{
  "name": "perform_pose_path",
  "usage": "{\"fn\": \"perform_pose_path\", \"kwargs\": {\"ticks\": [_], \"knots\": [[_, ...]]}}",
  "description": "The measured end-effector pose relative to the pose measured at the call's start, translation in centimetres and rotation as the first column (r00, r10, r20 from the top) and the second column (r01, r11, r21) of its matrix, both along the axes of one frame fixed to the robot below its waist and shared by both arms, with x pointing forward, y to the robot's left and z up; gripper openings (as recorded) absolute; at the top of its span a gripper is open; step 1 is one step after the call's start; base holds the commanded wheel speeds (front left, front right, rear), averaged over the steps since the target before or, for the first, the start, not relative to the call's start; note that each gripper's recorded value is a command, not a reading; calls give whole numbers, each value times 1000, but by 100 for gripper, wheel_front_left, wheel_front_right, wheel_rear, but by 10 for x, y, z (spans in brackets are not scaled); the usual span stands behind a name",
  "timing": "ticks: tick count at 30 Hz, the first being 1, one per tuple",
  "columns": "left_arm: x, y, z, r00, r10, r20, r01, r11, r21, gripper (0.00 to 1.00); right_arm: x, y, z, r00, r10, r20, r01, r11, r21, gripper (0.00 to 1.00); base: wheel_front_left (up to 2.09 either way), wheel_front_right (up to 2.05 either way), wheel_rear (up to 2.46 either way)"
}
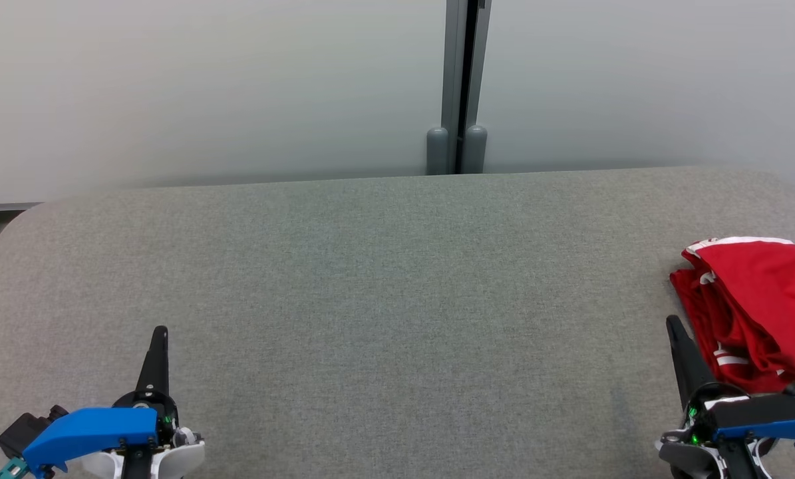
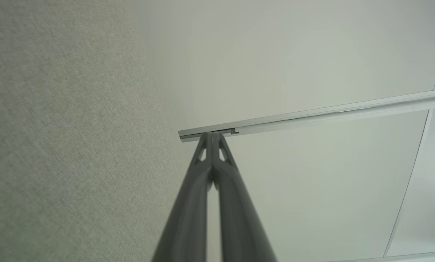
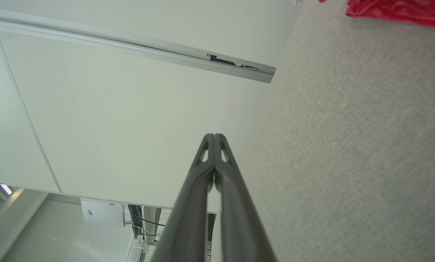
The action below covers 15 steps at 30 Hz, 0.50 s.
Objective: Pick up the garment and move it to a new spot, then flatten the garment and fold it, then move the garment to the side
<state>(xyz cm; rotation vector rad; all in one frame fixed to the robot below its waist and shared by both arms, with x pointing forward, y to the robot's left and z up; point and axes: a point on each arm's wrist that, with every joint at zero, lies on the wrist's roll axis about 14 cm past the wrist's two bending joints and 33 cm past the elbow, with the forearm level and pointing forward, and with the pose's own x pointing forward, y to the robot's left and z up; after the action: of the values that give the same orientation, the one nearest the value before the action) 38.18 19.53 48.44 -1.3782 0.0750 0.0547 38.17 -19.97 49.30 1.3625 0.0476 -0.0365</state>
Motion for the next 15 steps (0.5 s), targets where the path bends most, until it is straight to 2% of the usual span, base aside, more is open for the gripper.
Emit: {"fn": "perform_pose_path", "kwargs": {"ticks": [15], "knots": [[2,2,9,999,8,33,-5,995,-101,0,3,0,6,1000,-6,23,3,994,108,0,0,0,0]]}}
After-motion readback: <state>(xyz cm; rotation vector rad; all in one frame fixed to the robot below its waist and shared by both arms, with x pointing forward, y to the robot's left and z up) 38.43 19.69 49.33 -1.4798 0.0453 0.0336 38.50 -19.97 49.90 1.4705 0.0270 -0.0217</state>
